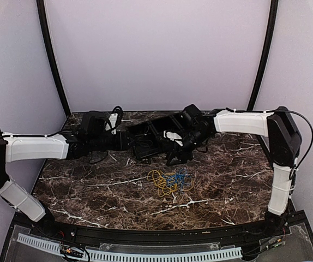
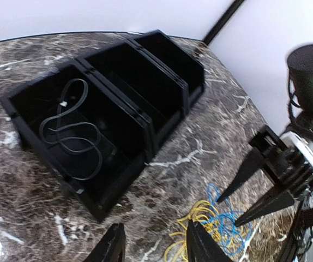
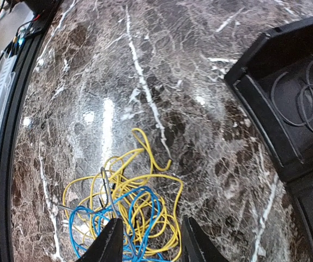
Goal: Untangle the cables
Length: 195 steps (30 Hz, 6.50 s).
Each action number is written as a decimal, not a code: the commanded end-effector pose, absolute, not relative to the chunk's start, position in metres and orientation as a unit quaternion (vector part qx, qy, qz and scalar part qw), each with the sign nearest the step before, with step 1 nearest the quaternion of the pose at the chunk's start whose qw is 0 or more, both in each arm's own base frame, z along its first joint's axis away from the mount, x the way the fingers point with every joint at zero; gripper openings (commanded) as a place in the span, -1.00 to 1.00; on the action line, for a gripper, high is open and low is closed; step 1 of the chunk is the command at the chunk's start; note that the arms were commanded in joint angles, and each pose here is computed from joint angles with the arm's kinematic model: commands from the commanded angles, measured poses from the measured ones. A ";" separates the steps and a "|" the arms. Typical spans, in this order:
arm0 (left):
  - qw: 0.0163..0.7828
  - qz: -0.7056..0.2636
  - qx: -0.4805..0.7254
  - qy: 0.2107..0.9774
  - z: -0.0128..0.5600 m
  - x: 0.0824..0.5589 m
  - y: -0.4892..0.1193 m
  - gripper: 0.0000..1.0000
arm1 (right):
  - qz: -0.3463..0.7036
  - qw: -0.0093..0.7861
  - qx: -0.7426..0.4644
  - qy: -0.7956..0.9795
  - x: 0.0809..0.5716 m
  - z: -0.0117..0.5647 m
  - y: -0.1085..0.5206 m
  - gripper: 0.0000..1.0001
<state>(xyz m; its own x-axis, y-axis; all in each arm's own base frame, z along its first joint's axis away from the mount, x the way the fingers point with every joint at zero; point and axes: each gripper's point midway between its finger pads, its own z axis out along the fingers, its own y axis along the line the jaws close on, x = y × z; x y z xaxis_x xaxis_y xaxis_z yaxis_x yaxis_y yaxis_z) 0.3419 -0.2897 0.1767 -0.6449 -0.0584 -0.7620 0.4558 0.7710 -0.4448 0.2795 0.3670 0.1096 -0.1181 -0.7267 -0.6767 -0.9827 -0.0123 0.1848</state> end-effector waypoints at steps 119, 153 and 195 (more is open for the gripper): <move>0.652 -0.372 0.264 0.605 0.249 0.236 -0.490 0.06 | 0.533 0.363 -0.512 0.568 0.240 0.393 0.317 -1.00; 0.589 -0.473 0.298 0.583 0.239 0.261 -0.536 -0.83 | 0.525 0.366 -0.524 0.562 0.242 0.394 0.318 -0.91; 0.641 -0.424 0.176 0.615 0.319 0.254 -0.395 -1.00 | 0.355 0.266 -0.575 0.688 0.260 0.085 0.313 -0.68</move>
